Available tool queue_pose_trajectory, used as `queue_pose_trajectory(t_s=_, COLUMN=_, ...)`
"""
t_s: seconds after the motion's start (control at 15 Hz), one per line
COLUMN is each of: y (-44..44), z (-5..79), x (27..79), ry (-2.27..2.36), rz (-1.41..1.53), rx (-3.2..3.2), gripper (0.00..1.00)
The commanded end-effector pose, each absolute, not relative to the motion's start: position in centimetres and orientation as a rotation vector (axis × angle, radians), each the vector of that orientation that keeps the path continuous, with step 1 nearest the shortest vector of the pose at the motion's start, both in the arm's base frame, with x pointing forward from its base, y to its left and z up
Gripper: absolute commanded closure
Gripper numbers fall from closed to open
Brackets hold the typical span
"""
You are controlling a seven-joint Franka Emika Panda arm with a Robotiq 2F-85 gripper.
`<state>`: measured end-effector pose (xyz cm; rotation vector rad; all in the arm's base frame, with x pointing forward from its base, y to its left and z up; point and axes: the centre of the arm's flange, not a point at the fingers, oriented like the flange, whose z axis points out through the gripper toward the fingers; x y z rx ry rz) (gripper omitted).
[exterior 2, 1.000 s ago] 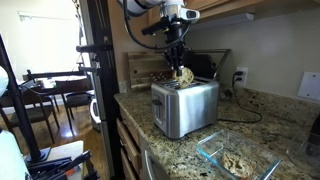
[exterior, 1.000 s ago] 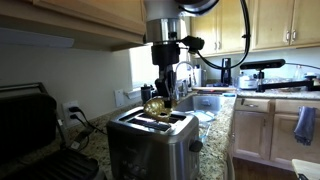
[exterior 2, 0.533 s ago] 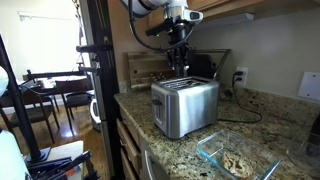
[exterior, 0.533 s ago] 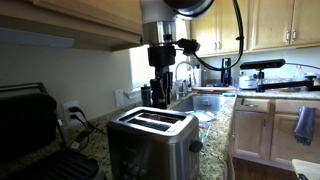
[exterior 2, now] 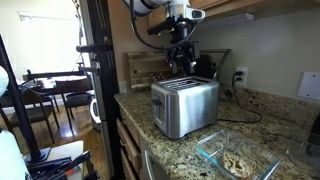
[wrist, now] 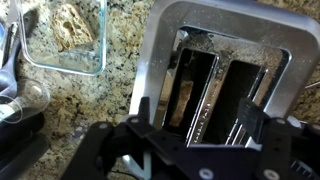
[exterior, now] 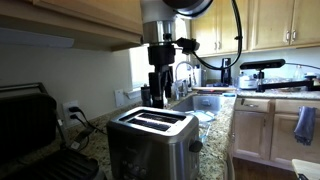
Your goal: Put the left slice of bread in the right compartment of the toaster
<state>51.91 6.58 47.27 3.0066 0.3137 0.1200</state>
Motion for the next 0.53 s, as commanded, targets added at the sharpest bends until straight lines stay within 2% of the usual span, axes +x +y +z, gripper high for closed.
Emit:
queue_pose_trajectory(t_s=0.0, y=6.57, z=47.27, x=51.91, ry=0.313, rz=0.120, rx=3.007, gripper=0.04)
queue_pose_trajectory(t_s=0.07, y=6.57, z=47.27, x=51.91, ry=0.313, rz=0.120, rx=3.007, gripper=0.01)
queue_pose_trajectory(t_s=0.47, y=6.57, z=47.27, x=51.91, ry=0.312, rz=0.120, rx=3.007, gripper=0.01)
